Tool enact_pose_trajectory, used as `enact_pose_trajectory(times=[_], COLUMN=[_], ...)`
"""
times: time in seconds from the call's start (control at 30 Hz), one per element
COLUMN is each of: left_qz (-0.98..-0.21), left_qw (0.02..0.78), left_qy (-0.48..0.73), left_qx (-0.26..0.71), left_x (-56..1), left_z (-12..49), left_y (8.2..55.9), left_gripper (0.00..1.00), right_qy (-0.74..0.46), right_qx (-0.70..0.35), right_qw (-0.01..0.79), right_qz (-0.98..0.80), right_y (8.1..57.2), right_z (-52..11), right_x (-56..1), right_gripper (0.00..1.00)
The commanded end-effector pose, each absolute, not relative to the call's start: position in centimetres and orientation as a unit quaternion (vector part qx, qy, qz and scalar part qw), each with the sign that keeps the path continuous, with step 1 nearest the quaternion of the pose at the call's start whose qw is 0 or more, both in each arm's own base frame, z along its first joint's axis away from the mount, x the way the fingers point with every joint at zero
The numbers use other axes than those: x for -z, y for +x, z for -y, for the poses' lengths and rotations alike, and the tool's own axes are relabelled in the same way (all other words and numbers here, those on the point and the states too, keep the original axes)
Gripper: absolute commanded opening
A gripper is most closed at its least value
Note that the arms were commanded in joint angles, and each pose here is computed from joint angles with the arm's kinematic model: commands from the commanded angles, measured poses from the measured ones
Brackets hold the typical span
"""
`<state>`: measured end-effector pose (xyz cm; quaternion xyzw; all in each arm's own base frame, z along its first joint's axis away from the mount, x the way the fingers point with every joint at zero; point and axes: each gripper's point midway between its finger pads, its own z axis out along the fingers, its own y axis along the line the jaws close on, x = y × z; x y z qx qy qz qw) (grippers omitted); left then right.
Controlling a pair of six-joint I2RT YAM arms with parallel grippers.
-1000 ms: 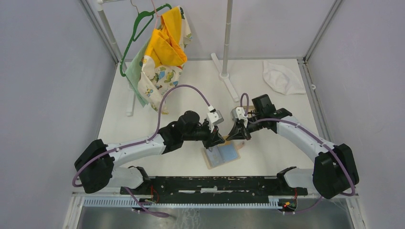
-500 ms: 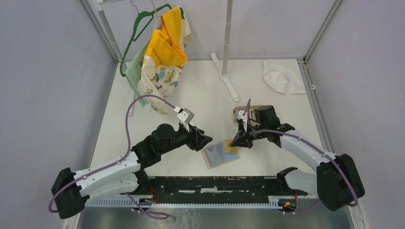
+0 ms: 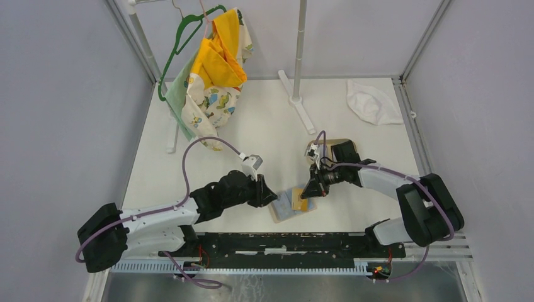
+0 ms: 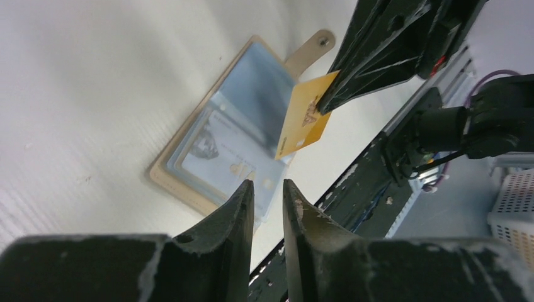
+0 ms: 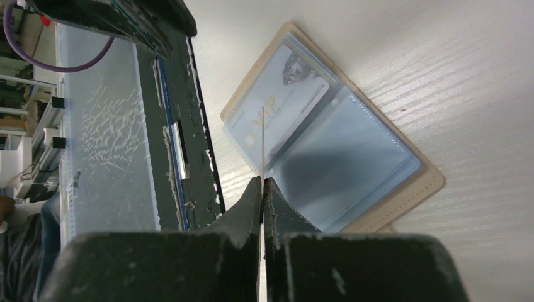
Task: Put the credit cards into the card holder
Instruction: Insert the credit card into the card holder.
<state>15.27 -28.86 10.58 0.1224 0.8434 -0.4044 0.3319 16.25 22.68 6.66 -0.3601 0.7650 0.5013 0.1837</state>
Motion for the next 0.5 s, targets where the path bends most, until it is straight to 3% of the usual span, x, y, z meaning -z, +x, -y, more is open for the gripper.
enact_pose_trajectory(times=[0.0,0.47], left_qz=[-0.863,-0.907], left_qw=[0.347,0.348], left_qy=[0.087,0.1], left_qx=[0.356,0.216], left_x=[-10.2,-6.8], left_z=[28.6,26.5], left_y=[15.7,14.9], left_gripper=[0.3,0.52], right_qy=[-0.346,-0.322], right_qx=[-0.519,-0.461], right_qw=[0.186,0.179], right_qz=[-0.759,-0.808], right_y=[17.5,19.0], right_z=[-23.6,-22.7], right_x=[-7.9,-5.3], right_gripper=[0.0,0.0])
